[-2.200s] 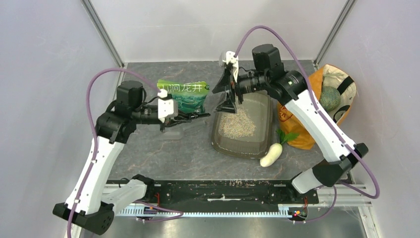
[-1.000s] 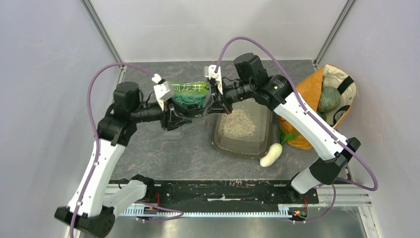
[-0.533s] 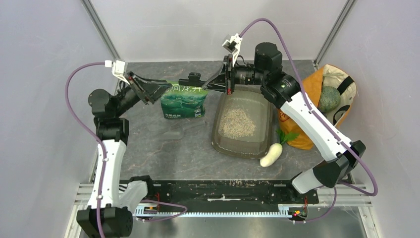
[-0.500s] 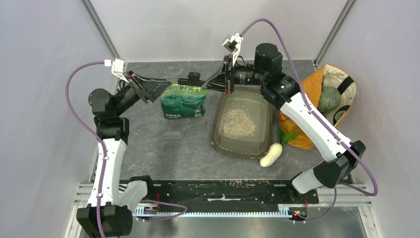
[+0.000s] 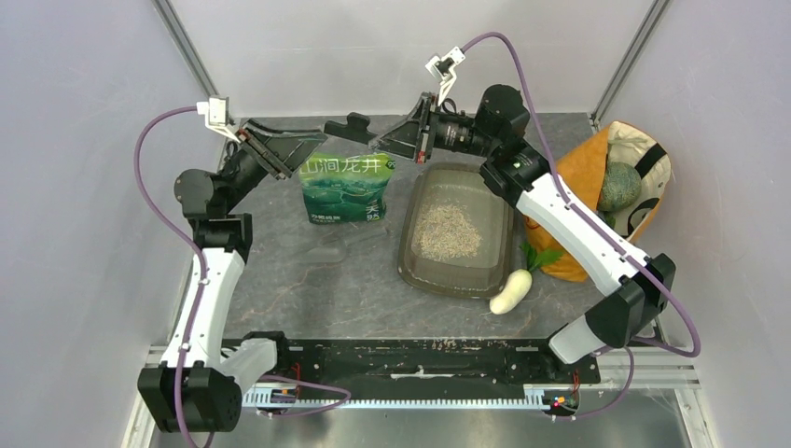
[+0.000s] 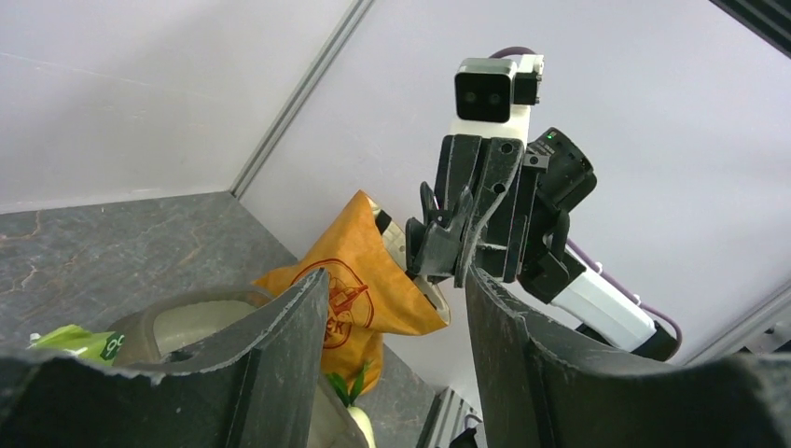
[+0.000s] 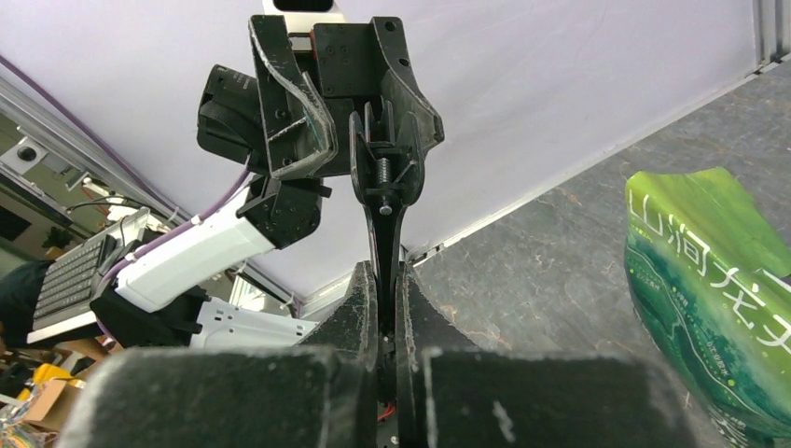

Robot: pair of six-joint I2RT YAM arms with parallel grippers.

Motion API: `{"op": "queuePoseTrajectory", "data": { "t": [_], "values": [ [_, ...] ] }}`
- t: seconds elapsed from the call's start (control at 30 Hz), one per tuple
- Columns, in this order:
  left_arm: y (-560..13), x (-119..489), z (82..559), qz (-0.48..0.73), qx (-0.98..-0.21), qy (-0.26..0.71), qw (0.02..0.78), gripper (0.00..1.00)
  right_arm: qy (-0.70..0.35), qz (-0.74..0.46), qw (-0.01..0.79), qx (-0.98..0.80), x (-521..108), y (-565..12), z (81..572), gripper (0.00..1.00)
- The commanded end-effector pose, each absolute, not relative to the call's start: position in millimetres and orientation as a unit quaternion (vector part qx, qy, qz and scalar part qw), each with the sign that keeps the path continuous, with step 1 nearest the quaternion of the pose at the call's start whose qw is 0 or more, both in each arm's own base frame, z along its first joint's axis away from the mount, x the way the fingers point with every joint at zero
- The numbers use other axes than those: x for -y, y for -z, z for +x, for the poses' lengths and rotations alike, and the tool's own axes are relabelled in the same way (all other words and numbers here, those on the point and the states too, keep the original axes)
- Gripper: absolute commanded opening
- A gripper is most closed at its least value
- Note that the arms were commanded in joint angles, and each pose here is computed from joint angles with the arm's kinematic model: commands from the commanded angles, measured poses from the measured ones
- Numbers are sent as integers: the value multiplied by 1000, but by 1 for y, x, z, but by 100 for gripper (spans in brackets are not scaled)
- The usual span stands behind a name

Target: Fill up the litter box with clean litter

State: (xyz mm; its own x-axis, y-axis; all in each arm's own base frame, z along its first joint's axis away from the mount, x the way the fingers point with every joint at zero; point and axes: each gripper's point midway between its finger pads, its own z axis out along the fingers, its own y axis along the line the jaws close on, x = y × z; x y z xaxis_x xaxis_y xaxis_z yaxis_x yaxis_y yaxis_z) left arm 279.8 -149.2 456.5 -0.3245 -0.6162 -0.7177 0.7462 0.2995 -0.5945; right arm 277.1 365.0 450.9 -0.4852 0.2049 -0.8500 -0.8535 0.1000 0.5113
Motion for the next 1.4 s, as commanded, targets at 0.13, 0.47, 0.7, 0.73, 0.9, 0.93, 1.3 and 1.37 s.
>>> {"op": "queuePoseTrajectory", "data": {
  "t": [0.13,0.47,0.7,0.73,0.9,0.93,1.3,1.37],
  "values": [
    [-488,162,275,77,-514,618,591,61,-634,-255,433,-587,-369,-463,280,1],
    [-493,168,279,82,-509,625,587,43,-640,-261,421,-588,-373,-454,274,2],
    [-494,172,281,85,-509,628,583,43,-641,-261,423,-585,-371,-454,272,2],
    [-492,173,281,85,-510,629,580,43,-641,-260,424,-584,-371,-454,272,2],
    [-487,177,281,87,-515,631,574,44,-643,-259,425,-582,-371,-455,273,2],
    [-487,178,280,88,-515,631,573,43,-643,-259,424,-583,-372,-455,273,2],
    [-476,185,265,157,-513,614,579,2,-638,-284,406,-590,-356,-456,271,62],
    [-471,187,260,179,-512,610,577,2,-637,-296,403,-587,-354,-459,268,71]
  ]
}}
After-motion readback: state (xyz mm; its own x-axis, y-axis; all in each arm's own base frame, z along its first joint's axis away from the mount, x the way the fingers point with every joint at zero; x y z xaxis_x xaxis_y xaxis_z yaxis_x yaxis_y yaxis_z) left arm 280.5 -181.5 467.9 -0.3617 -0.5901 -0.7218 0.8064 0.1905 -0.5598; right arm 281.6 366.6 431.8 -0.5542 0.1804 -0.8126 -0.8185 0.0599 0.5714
